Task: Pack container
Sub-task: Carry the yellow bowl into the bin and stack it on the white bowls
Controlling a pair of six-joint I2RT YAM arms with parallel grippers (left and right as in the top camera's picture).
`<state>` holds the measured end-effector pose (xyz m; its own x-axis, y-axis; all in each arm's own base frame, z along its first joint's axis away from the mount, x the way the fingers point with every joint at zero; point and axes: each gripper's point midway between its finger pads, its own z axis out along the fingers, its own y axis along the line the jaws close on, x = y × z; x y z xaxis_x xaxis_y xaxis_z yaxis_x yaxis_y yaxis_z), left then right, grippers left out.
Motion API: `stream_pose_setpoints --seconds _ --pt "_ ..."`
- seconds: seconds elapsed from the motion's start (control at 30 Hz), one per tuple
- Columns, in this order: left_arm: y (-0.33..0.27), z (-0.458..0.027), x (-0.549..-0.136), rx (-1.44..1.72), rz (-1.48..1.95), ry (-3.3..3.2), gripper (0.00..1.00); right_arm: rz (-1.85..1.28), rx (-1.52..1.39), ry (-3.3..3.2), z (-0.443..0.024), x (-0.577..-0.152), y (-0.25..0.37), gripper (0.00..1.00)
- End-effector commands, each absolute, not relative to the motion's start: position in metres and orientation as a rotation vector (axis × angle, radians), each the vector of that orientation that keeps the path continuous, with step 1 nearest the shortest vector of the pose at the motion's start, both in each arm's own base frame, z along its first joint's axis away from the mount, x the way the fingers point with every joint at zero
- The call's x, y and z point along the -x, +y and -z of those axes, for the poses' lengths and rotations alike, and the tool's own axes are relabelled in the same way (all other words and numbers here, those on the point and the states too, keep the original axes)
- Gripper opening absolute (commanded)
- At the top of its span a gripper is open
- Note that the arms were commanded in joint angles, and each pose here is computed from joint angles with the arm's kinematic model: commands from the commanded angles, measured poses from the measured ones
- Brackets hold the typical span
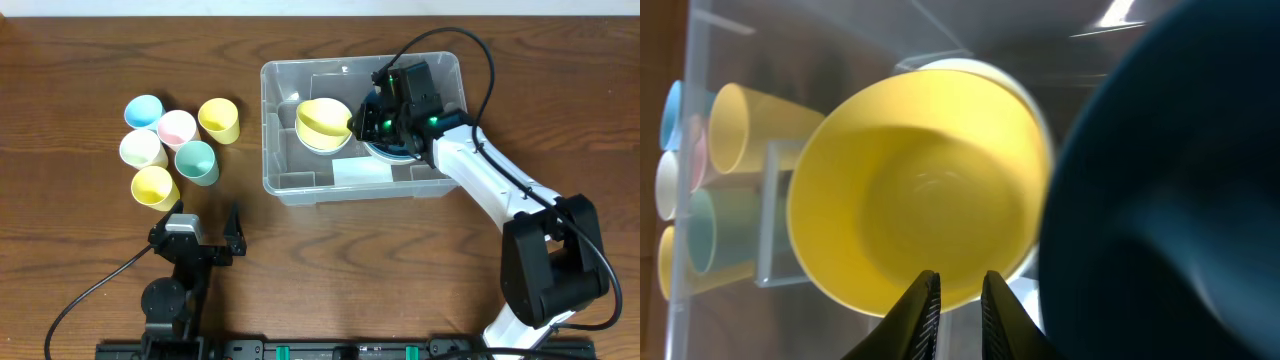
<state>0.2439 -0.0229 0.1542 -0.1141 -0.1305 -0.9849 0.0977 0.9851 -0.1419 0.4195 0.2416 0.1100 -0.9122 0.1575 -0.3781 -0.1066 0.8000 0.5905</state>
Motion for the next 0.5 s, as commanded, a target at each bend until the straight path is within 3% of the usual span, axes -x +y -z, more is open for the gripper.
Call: stream_pose_setpoints --seconds 0.0,0.23,0.47 --pt "-0.025 -0.139 -0.243 0.006 0.188 1.720 0.98 -0.942 0.080 2.549 -0.122 -0.412 0.269 0.18" --pt "-0.025 -0.139 -0.243 0.006 0.188 1.720 0.98 -0.863 0.247 2.526 -0.119 -0.399 0.293 0.33" --pt "-0.025 -0.139 -0.243 0.006 0.188 1.720 0.98 -0.794 0.409 2.476 -0.119 -0.399 0.294 0.42"
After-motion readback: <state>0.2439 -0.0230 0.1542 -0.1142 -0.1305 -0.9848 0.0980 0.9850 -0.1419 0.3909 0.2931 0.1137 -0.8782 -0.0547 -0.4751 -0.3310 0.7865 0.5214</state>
